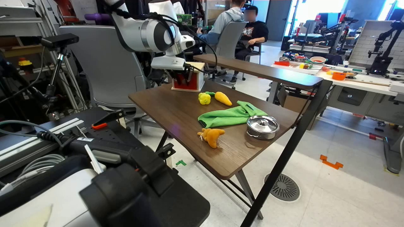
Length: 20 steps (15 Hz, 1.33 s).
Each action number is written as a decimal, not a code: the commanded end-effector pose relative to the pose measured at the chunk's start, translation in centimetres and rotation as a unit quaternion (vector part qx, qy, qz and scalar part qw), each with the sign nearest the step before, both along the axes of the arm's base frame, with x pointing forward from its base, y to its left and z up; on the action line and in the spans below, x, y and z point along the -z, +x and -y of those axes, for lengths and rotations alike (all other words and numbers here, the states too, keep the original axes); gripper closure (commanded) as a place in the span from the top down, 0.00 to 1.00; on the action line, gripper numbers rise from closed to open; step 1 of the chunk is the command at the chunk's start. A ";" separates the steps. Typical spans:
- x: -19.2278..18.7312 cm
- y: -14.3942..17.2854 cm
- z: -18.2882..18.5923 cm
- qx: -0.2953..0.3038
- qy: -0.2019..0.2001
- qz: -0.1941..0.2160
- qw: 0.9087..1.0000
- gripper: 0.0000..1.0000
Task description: Open the drawer
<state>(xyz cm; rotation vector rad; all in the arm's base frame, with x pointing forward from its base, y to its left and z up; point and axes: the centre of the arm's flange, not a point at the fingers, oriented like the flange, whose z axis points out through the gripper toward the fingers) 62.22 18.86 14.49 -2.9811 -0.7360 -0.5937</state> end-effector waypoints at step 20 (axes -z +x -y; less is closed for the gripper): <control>-0.7 -3.7 2.5 0.048 0.026 -0.047 0.997 0.07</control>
